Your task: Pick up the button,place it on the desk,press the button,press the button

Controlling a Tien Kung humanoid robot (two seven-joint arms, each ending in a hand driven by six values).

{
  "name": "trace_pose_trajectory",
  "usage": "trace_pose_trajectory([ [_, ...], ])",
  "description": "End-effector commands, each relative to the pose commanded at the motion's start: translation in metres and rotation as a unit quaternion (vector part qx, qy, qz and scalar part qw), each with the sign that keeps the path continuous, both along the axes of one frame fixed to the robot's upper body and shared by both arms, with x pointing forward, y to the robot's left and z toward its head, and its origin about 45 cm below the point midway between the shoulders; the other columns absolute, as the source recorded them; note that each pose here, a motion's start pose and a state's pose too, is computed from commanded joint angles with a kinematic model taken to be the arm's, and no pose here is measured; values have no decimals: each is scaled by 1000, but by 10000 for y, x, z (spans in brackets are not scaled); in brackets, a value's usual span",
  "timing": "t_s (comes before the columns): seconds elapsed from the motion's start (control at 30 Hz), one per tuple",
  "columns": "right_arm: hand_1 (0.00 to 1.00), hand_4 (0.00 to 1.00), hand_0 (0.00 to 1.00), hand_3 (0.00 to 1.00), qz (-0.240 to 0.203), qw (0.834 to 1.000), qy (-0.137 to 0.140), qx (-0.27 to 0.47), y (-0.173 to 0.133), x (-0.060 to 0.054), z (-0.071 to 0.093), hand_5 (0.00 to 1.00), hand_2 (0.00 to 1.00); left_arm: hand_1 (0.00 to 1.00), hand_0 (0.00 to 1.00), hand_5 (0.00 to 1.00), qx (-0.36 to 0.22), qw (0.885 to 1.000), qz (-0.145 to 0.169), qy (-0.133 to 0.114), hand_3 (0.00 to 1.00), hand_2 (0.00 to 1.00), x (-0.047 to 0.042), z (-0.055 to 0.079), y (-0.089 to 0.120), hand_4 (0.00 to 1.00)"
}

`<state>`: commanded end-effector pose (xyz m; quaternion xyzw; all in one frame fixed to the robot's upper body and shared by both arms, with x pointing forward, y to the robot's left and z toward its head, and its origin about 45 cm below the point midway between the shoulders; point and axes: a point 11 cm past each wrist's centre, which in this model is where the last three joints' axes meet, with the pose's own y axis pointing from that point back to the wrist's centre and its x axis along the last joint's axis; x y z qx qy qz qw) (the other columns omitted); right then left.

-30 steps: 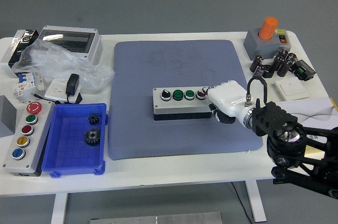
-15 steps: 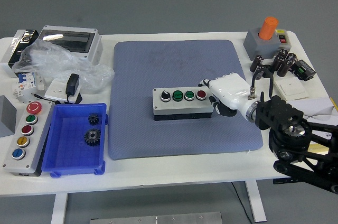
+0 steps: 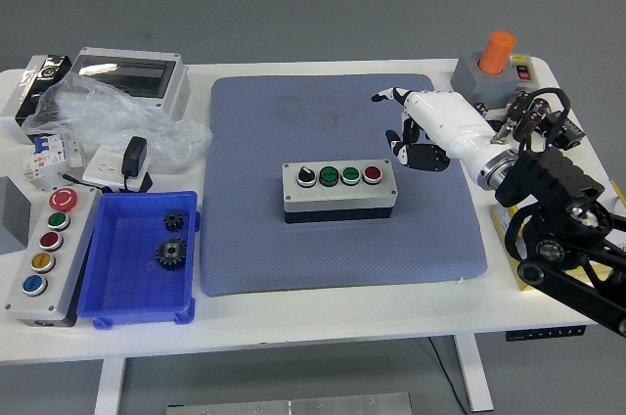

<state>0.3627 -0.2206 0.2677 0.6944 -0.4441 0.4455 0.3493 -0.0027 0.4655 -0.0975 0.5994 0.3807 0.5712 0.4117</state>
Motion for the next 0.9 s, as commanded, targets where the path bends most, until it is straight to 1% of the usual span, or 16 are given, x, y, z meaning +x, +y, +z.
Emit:
trace_pose_trajectory([
  [0.1, 637, 978, 615, 873, -9, 998, 1, 65, -50, 38, 3, 482, 703, 679, 666, 395, 0, 1000, 1, 3, 617, 604, -25, -5, -10, 577],
  [0.13, 778, 998, 827, 888, -11, 997, 0, 82, -64, 48, 9, 694, 830, 680, 666, 399, 0, 1000, 1, 4, 617, 604, -31, -6, -12, 580],
  [0.33, 778, 998, 827, 888, -20, 983, -13, 183, -146, 80, 60, 694, 830, 680, 666, 399, 1, 1000, 3, 7, 617, 604, -74, -10, -19, 580],
  [0.37, 869, 998, 923, 952, -20, 980, -15, 200, -159, 80, 66, 766, 928, 680, 666, 395, 0, 1000, 4, 8, 618, 604, -84, -12, -22, 585],
  [0.5, 869, 998, 923, 952, -20, 968, -21, 249, -213, 73, 72, 766, 928, 680, 666, 395, -1, 1000, 5, 10, 618, 604, -107, -20, -39, 585],
  [0.53, 874, 998, 931, 947, -21, 964, -22, 263, -231, 69, 71, 794, 923, 680, 667, 397, -2, 1000, 5, 10, 620, 606, -109, -22, -45, 586],
  [0.57, 874, 998, 931, 947, -22, 960, -23, 277, -250, 65, 67, 794, 923, 680, 667, 397, -2, 1000, 5, 10, 620, 606, -110, -25, -51, 586],
  [0.67, 874, 998, 931, 947, -28, 948, -22, 315, -321, 57, 28, 794, 923, 680, 667, 397, -3, 1000, 5, 11, 620, 606, -117, -30, -64, 586],
  [0.73, 874, 998, 931, 947, -34, 938, -19, 346, -381, 48, -10, 794, 923, 680, 667, 397, -4, 1000, 5, 12, 620, 606, -123, -33, -70, 586],
  [0.77, 860, 998, 933, 905, -38, 931, -18, 363, -425, 42, -36, 852, 879, 680, 667, 399, -4, 1000, 5, 13, 621, 607, -127, -34, -73, 587],
  [0.9, 860, 998, 933, 905, -50, 905, -11, 421, -578, 6, -119, 852, 879, 680, 667, 399, -5, 1000, 4, 14, 621, 607, -129, -36, -78, 587],
])
